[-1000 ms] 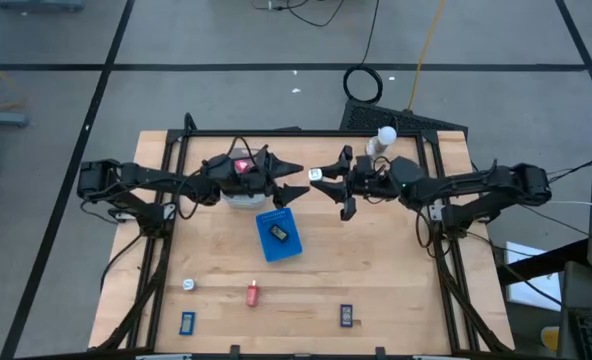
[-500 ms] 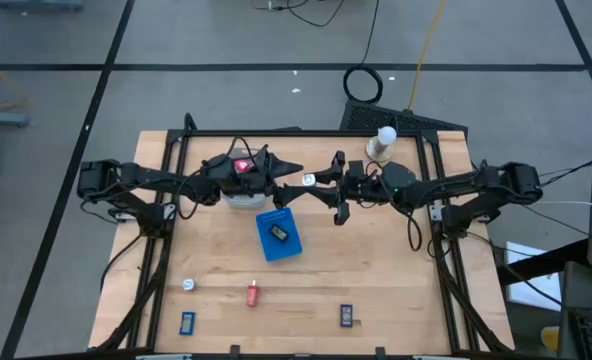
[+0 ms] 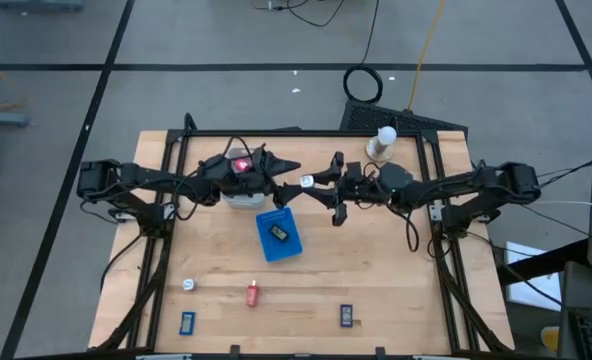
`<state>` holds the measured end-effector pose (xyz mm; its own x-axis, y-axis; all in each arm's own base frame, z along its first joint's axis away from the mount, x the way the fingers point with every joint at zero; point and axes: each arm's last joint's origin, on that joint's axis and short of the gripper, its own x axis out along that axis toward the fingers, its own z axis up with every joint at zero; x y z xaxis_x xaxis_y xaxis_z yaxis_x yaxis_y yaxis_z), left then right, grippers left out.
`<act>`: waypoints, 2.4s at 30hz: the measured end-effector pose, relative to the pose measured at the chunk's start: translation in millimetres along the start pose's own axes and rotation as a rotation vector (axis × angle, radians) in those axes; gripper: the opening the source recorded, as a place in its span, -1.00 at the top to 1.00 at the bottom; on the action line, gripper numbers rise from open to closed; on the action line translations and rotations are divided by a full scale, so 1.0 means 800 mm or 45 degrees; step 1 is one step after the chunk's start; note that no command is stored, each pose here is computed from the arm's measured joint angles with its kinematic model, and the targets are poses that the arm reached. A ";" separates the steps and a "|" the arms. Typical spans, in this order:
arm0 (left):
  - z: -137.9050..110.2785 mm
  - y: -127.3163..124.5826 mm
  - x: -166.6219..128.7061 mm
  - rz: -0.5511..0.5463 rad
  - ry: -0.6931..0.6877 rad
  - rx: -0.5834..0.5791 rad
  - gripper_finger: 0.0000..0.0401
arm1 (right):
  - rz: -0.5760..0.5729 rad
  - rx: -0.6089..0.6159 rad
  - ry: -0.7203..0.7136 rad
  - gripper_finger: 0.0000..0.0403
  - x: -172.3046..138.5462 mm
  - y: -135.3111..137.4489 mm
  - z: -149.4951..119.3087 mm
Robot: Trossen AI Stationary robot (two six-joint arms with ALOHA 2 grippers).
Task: Pick & Place Office items
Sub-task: Put the green charger adapter into the gray bin
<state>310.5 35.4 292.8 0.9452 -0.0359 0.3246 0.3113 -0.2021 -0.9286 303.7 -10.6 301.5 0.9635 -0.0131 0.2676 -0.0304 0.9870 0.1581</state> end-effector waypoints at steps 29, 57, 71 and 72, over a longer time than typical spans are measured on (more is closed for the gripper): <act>-0.011 0.011 0.001 0.119 0.132 -0.032 -0.98 | 0.000 0.043 0.013 0.38 0.010 -0.004 -0.024; -0.006 0.011 0.001 0.114 0.058 0.001 -0.98 | 0.027 0.036 0.014 0.38 0.010 0.003 -0.025; -0.006 0.010 0.001 0.100 0.065 -0.010 -0.83 | 0.026 0.030 0.018 0.38 0.010 0.003 -0.026; -0.006 0.010 0.001 0.101 0.068 -0.013 -0.77 | 0.026 0.030 0.022 0.38 0.010 0.003 -0.026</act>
<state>313.0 28.9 286.6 0.9601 -0.1041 0.2596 0.2345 -0.2063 -0.9500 317.3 -5.0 284.5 0.9669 0.0098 0.2549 -0.0561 0.9829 0.1752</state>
